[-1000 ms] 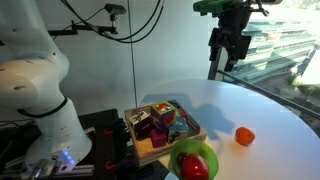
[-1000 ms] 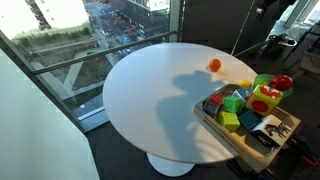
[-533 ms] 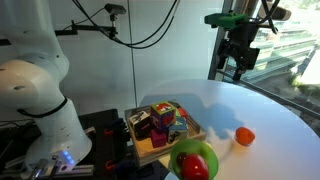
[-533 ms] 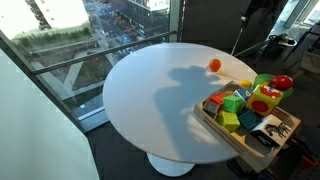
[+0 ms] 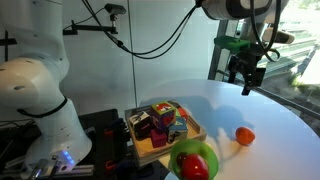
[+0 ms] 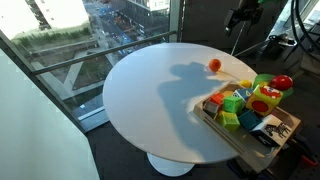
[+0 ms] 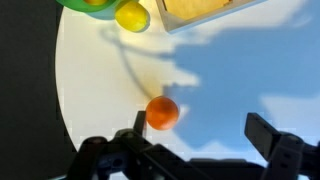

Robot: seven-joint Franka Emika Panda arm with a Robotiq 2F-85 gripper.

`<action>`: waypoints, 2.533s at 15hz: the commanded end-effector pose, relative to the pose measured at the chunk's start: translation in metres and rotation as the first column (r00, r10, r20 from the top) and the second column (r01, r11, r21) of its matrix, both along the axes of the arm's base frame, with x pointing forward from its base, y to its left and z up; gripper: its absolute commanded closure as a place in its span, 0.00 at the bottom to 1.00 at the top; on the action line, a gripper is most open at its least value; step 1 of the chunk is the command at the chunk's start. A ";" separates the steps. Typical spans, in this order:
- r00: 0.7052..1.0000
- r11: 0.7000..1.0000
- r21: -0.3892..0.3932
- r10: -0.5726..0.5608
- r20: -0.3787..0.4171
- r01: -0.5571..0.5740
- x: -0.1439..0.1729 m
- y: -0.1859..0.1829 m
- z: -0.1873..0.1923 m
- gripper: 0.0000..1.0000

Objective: Place the toy orange in the bowl

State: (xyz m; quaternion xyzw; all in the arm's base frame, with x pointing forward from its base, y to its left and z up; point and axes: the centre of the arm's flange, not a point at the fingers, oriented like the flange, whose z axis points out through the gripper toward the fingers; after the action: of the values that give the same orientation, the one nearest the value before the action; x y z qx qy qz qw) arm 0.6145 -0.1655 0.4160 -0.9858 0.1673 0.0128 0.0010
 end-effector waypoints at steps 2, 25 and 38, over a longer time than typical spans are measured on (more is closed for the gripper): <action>0.998 0.998 -0.027 -0.063 0.012 0.064 0.031 -0.009 -0.021 0.00; 0.991 0.983 -0.152 -0.111 -0.073 0.099 0.050 -0.051 -0.121 0.00; 0.996 0.990 -0.107 -0.091 -0.016 0.089 0.071 -0.041 -0.145 0.00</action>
State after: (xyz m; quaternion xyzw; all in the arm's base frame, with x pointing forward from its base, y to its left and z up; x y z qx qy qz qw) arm 0.6738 -0.2013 0.2772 -0.9753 0.2101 0.0289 -0.0623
